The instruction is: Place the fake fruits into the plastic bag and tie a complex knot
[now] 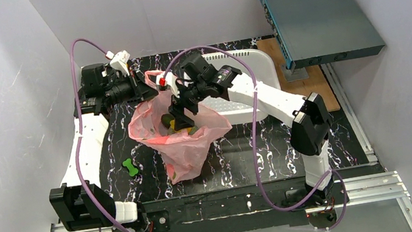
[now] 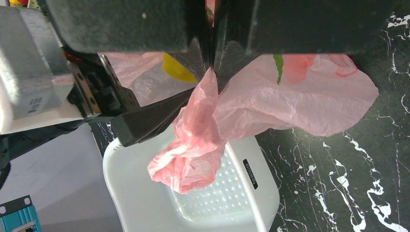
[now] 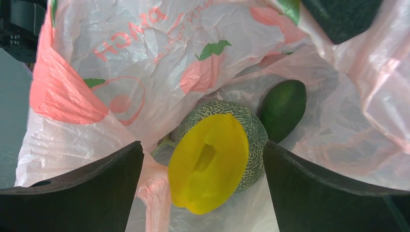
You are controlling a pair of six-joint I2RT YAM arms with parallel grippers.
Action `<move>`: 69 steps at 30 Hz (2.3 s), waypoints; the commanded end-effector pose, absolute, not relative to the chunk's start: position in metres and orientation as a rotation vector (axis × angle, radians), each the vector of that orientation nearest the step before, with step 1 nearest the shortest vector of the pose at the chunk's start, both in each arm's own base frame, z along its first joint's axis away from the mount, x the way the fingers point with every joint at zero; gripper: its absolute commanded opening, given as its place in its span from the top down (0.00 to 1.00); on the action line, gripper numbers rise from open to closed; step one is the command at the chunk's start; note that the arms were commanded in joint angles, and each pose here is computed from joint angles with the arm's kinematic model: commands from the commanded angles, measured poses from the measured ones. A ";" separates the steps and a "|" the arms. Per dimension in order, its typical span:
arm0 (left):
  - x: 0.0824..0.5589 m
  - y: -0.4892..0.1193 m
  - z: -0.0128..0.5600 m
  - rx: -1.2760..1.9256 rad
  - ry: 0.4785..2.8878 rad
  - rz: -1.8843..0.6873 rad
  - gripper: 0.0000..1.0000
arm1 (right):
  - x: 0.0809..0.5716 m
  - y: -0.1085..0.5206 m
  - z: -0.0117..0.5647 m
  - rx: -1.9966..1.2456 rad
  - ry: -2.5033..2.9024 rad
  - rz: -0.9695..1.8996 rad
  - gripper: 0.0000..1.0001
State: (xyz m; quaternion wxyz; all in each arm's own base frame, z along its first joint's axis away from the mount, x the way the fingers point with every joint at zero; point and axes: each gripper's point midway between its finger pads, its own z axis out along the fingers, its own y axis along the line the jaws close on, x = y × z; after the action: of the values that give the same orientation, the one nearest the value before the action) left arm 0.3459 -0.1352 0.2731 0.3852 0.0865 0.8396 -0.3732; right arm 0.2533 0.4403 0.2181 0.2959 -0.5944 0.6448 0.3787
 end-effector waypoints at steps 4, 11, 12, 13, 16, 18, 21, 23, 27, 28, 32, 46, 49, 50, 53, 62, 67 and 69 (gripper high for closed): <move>0.334 -0.136 0.285 0.248 2.103 -0.957 1.00 | 0.244 0.423 0.305 -1.520 1.549 0.989 0.08; 0.328 -0.136 0.285 0.264 2.098 -0.954 1.00 | 0.189 0.357 0.280 -1.767 1.559 1.016 0.12; 0.328 -0.136 0.284 0.263 2.097 -0.954 1.00 | 0.185 0.352 0.273 -1.784 1.601 1.020 0.12; 0.327 -0.136 0.284 0.264 2.096 -0.954 1.00 | 0.182 0.349 0.267 -1.797 1.638 1.032 0.13; 0.327 -0.136 0.284 0.260 2.095 -0.956 1.00 | 0.174 0.344 0.246 -1.843 1.777 1.087 0.19; 0.326 -0.136 0.285 0.261 2.092 -0.956 1.00 | 0.173 0.340 0.229 -1.868 1.850 1.093 0.22; 0.321 -0.136 0.285 0.264 2.093 -0.952 1.00 | 0.173 0.335 0.209 -1.893 1.897 1.070 0.24; 0.318 -0.135 0.285 0.266 2.096 -0.945 1.00 | 0.175 0.332 0.199 -1.897 1.891 1.032 0.24; 0.311 -0.133 0.283 0.275 2.106 -0.930 1.00 | 0.178 0.316 0.176 -1.947 1.920 0.935 0.39; 0.308 -0.132 0.284 0.277 2.103 -0.923 1.00 | 0.177 0.312 0.175 -1.958 1.924 0.923 0.55; 0.305 -0.128 0.292 0.242 2.104 -0.913 1.00 | 0.183 0.306 0.205 -1.916 1.900 0.864 0.99; 0.238 -0.115 0.321 0.452 2.098 -0.767 1.00 | 0.253 0.261 0.332 -1.484 1.329 0.171 0.99; 0.204 -0.097 0.266 0.495 2.270 -0.662 1.00 | 0.254 0.269 0.316 -1.404 1.013 0.084 0.96; 0.187 -0.100 0.260 0.552 2.293 -0.707 0.95 | 0.249 0.270 0.311 -1.387 0.916 0.067 0.94; 0.157 -0.125 0.313 0.704 2.076 -0.857 0.55 | 0.233 0.277 0.332 -1.317 0.688 0.067 0.97; 0.251 -0.181 0.423 0.751 1.859 -1.081 0.30 | 0.182 0.289 0.335 -1.343 0.211 0.019 0.97; 0.249 -0.221 0.363 0.846 2.003 -1.171 0.25 | 0.175 0.289 0.328 -1.362 0.166 0.019 0.97; 0.246 -0.230 0.346 0.911 2.005 -1.208 0.19 | 0.174 0.289 0.328 -1.359 0.157 0.013 0.97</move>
State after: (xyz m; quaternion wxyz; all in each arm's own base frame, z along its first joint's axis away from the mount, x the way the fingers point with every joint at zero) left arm 0.2617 -0.2148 0.3627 0.3343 0.3148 0.7689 -0.4449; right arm 0.1883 0.2916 0.2951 0.7411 -0.6549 0.1441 0.0335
